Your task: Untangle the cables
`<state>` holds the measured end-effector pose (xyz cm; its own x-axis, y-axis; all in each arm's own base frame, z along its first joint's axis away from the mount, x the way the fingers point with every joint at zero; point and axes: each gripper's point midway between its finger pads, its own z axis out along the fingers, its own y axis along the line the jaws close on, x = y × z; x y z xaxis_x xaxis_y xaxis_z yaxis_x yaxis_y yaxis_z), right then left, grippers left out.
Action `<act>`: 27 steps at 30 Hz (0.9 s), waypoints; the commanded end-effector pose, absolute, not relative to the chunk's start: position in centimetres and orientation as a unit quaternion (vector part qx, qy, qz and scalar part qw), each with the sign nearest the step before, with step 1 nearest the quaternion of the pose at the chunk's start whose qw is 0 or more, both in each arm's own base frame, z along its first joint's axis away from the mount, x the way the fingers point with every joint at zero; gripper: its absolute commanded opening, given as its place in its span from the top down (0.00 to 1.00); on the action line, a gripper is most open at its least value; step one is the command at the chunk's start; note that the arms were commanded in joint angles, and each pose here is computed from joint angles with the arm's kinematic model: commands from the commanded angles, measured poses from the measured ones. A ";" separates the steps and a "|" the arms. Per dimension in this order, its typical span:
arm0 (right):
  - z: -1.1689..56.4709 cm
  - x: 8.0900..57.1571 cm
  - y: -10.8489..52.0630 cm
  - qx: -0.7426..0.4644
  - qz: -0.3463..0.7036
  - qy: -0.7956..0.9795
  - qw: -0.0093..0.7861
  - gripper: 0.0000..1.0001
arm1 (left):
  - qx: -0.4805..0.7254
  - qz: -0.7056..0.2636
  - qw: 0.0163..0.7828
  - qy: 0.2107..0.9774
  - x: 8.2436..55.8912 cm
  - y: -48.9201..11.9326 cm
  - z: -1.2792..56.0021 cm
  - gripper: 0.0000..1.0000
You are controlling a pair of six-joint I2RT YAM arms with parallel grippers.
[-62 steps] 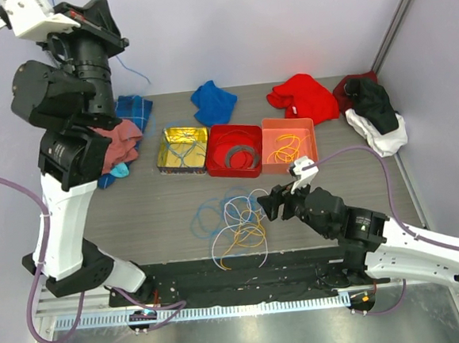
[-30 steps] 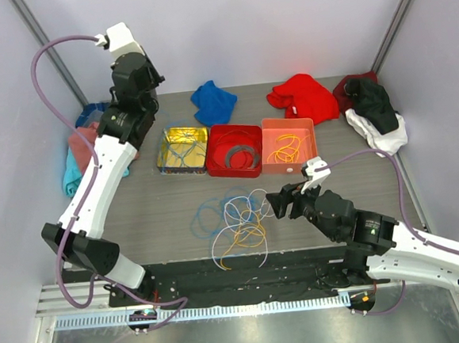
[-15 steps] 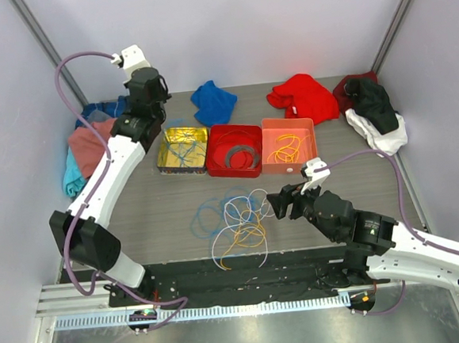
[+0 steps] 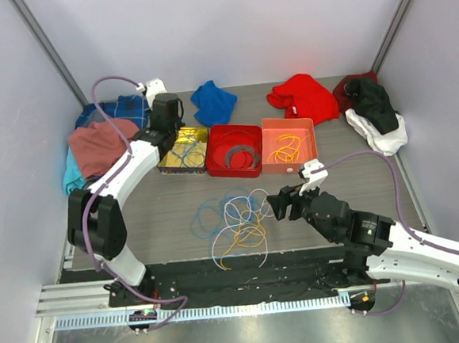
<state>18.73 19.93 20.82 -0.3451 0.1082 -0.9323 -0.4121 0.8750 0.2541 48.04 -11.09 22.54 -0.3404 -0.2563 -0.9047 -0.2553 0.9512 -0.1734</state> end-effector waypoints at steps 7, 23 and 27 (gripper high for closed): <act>21.5 19.2 19.9 -0.080 0.232 0.780 0.576 0.29 | -0.152 -0.034 0.500 0.852 49.1 -13.5 16.1 1.00; 21.4 19.2 19.7 -0.080 0.230 0.781 0.575 0.30 | -0.117 0.016 0.480 0.869 51.5 -13.5 13.4 0.55; 21.4 19.2 19.7 -0.078 0.229 0.782 0.575 0.29 | -0.123 0.018 0.493 0.861 51.4 -13.2 15.2 0.32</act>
